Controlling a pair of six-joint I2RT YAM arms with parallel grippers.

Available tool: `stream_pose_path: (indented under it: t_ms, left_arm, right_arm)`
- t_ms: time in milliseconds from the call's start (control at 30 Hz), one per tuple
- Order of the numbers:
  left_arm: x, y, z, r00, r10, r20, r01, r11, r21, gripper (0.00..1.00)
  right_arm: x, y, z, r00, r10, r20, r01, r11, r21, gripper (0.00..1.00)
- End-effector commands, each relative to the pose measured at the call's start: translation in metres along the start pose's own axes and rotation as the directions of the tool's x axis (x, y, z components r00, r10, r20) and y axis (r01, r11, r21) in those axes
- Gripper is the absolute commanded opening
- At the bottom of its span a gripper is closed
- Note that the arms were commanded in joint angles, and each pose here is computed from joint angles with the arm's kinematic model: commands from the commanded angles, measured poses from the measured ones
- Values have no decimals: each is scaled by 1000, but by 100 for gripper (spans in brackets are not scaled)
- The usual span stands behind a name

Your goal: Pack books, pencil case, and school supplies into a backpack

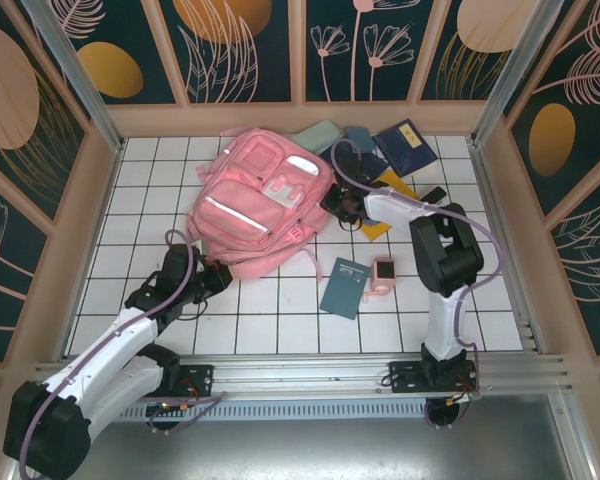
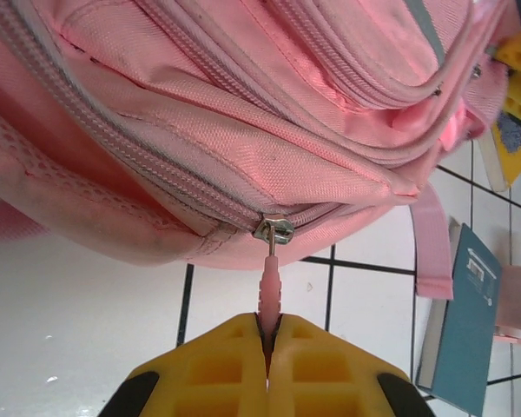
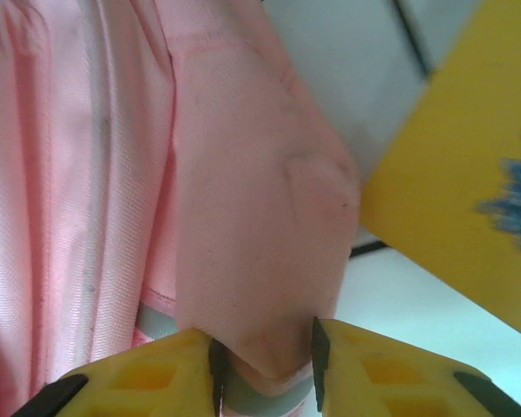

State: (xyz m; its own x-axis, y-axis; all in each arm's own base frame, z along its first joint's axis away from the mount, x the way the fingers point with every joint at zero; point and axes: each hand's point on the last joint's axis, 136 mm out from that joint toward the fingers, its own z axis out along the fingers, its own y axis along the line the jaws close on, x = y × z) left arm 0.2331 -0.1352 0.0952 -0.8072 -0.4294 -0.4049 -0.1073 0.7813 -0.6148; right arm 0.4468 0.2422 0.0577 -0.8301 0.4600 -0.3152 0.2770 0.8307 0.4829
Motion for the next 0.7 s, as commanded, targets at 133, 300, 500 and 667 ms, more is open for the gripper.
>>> stream_pose_path:
  t_ms: [133,300,500,667]
  left_arm:
    - [16,-12,0,997,11,-74,-7,999,47,0]
    - [22,-29,7,990,78,-121,-69,995,75,0]
    - [16,-39,9,988,111,-108,-103,991,82,0]
    - [11,-52,15,984,130,-118,-117,987,110,0]
  right_arm:
    - [-11,58,24,994,-101,-48,91,979,-181,36]
    - [-28,74,14,985,-171,-15,166,970,-179,60]
    - [-18,61,-54,993,-109,44,115,978,-173,76]
    - [62,63,-88,977,64,-202,-134,926,-354,58]
